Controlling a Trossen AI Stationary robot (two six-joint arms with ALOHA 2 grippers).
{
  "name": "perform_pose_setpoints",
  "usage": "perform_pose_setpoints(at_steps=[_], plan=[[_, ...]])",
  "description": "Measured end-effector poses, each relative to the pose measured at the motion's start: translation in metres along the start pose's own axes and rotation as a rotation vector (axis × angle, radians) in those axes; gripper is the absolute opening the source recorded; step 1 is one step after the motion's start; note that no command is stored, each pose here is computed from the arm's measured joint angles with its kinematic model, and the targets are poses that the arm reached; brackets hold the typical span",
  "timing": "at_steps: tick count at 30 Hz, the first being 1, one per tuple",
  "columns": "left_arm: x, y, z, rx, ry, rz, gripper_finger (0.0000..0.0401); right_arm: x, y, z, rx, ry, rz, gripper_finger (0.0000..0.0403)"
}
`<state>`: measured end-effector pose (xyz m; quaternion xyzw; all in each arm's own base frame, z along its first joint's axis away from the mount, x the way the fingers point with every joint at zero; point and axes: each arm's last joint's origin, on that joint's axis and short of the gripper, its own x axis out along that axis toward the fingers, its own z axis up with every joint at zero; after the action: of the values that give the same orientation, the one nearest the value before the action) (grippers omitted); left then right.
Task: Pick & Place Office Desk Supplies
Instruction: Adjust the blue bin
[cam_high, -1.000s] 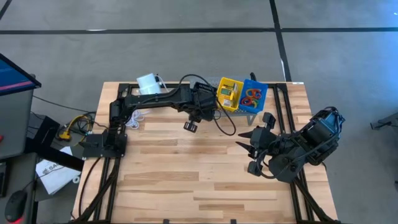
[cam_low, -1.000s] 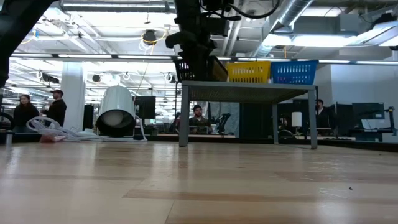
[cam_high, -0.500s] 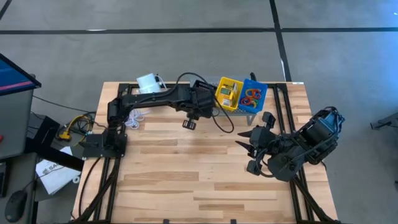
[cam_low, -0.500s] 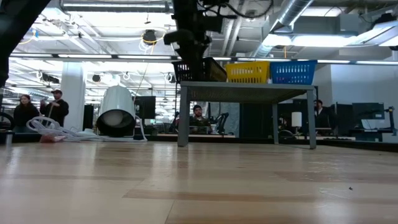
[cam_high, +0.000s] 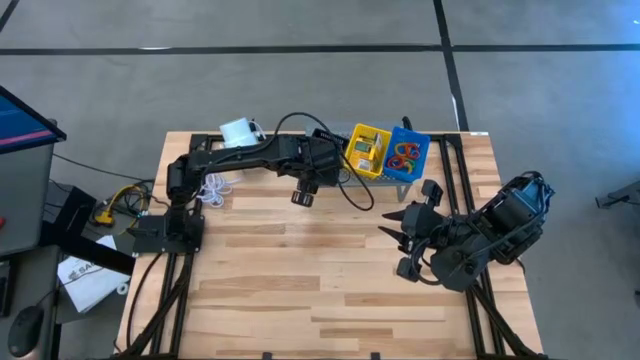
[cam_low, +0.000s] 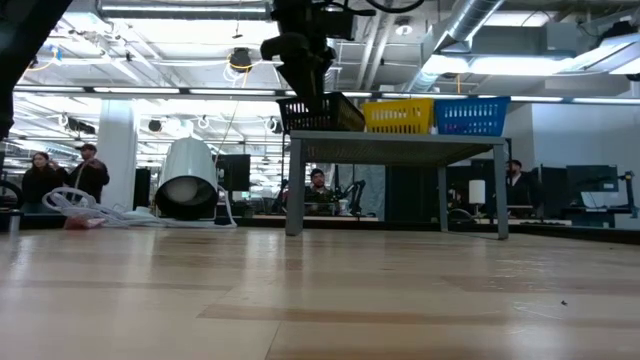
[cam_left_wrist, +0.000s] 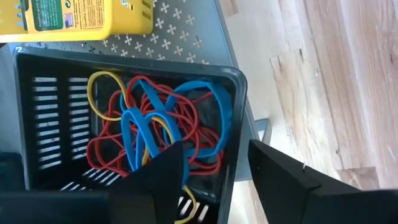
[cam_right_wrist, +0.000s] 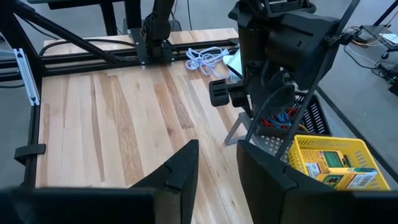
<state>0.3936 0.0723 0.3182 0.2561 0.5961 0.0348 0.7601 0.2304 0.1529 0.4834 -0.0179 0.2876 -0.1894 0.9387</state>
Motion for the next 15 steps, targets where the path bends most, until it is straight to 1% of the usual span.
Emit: perform_pose_setpoints(at_steps=[6,15], plan=[[-0.004,0.000,-0.001,0.001,-0.002,0.000,0.0195,0.000,0.000,0.000,0.000,0.000,0.000,0.0107],[-0.025,0.003,-0.008,-0.015,-0.045,0.026,0.0198,0.002,-0.002,0.001,0.005,0.002,-0.009,0.0107]])
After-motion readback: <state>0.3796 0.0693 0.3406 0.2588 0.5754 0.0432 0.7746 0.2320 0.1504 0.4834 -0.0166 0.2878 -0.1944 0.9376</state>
